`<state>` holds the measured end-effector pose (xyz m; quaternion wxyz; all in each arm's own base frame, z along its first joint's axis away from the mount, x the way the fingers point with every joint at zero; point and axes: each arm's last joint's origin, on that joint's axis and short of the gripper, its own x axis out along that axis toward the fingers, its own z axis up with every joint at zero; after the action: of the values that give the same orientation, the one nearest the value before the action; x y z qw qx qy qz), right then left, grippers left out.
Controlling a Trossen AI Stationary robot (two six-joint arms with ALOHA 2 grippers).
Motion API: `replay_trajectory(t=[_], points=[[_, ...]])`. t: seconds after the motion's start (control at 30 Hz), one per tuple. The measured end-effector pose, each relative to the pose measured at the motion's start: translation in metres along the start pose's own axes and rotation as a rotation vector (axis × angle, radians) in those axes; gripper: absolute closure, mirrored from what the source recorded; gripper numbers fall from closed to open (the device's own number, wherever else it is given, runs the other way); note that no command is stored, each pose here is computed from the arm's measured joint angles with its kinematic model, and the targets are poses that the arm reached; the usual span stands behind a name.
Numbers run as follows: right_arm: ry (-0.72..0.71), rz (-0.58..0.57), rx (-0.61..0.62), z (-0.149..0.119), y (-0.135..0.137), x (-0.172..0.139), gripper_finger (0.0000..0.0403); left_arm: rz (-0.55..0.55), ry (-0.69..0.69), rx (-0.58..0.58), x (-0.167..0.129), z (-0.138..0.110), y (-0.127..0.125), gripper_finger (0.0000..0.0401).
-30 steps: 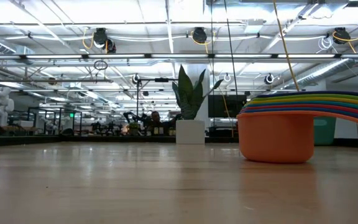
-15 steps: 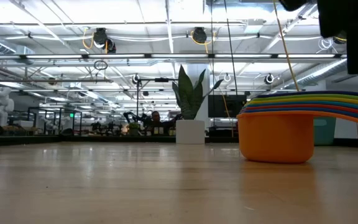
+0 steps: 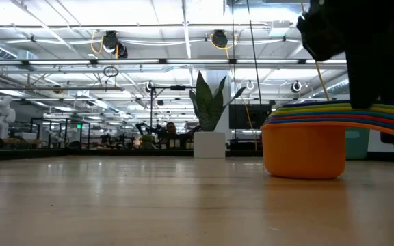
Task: Nest measuring cups in basket
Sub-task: Put the nested measuring cups into the green bin
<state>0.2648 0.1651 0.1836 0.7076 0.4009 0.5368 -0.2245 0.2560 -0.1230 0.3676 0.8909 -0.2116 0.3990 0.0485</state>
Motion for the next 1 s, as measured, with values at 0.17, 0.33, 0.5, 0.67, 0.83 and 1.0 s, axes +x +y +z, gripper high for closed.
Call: replay_trajectory(t=[0.17,0.33,0.5,0.67,0.83,1.0], points=[[-0.051,0.036,-0.030,0.000,-0.004,0.011,0.0010,0.001,0.001,0.012,0.000,0.000,0.000,0.0334],[-0.096,0.071,-0.079,-0.001,-0.002,0.019,0.0025,0.001,0.001,0.016,0.000,0.000,0.000,0.0334],[-0.085,0.022,-0.122,-0.002,-0.005,0.030,0.0062,0.003,0.003,0.016,0.000,0.000,0.000,0.0334],[-0.076,0.011,-0.119,-0.004,-0.004,0.040,0.0094,0.007,0.007,0.016,0.000,-0.001,0.001,0.0334],[-0.077,0.003,-0.124,-0.009,-0.005,0.040,0.0128,0.008,0.007,0.015,0.000,-0.001,0.001,0.0334],[-0.046,0.014,-0.134,-0.013,-0.004,0.039,0.0173,0.008,0.007,0.015,0.000,-0.001,0.001,0.0334]])
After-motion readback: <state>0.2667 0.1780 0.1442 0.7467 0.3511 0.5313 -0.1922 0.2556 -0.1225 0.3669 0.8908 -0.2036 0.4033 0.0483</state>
